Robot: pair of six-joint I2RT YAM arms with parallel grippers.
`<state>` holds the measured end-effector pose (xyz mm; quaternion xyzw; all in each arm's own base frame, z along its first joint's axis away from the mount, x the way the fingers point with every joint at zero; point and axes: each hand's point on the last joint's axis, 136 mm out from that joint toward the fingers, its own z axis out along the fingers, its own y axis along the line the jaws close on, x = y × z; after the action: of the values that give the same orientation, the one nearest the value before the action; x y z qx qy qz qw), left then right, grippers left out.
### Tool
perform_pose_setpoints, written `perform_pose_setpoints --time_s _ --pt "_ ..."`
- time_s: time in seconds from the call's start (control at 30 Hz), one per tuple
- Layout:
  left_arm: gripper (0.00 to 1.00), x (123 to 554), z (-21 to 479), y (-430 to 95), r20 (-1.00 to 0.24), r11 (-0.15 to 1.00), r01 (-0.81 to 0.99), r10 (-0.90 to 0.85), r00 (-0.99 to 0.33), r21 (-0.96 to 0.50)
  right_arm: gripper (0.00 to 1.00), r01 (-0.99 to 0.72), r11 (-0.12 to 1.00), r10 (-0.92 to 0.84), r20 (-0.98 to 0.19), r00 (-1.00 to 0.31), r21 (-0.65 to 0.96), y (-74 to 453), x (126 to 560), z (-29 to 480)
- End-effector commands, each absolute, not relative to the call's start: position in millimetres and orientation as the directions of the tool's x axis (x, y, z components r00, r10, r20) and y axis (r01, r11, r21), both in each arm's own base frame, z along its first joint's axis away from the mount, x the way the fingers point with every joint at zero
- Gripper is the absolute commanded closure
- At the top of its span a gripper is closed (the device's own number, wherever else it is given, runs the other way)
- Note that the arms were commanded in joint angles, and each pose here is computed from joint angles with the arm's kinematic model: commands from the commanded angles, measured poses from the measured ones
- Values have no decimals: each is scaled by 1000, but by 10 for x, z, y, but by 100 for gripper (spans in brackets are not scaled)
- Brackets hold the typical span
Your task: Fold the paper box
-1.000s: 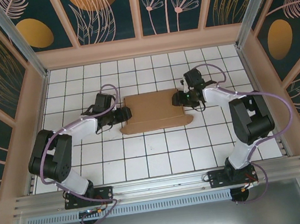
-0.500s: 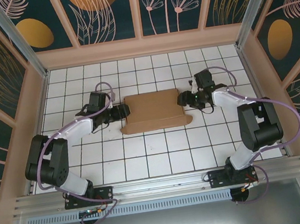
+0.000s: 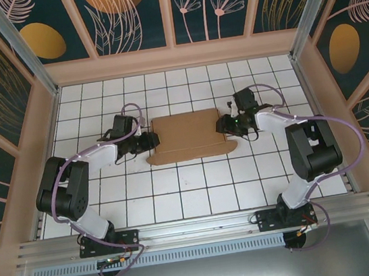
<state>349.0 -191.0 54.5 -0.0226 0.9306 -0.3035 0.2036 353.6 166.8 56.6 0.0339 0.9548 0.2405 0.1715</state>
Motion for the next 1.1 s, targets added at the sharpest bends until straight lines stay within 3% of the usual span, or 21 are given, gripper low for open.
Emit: perform_pose_setpoints --time_s 0.0,0.13,0.27,0.37,0.43,0.53,0.6,0.8,1.07 --pt "63 3397 309 -1779 -319 868 51 -126 -939 -494 42 -4 954 112 -370 -922 300 1485 3573 585" --pt "63 3424 317 -1696 -342 896 67 -98 -935 -439 37 -60 980 63 -585 -808 188 1471 3770 1240" --pt "61 3467 365 -1677 -364 904 79 -88 -927 -420 38 -397 903 -187 -683 -706 162 2048 3668 1482" --pt "60 3470 385 -1670 -368 906 84 -83 -926 -415 38 -651 757 -435 -711 -553 43 2395 3487 1420" --pt "60 3466 393 -1669 -369 908 89 -75 -926 -409 37 -796 601 -575 -733 -363 -77 2645 3306 1403" --pt "60 3453 384 -1658 -366 909 85 -78 -927 -408 33 -900 345 -668 -743 -35 -267 2877 3030 1378" --pt "61 3444 378 -1659 -362 908 82 -79 -929 -410 30 -907 236 -675 -731 105 -348 2959 2940 1359" --pt "61 3447 360 -1650 -359 912 81 -76 -930 -403 29 -937 96 -738 -656 160 -336 3027 2934 1104" --pt "61 3465 353 -1665 -361 909 85 -76 -929 -408 29 -927 79 -775 -608 175 -367 3063 3028 916"
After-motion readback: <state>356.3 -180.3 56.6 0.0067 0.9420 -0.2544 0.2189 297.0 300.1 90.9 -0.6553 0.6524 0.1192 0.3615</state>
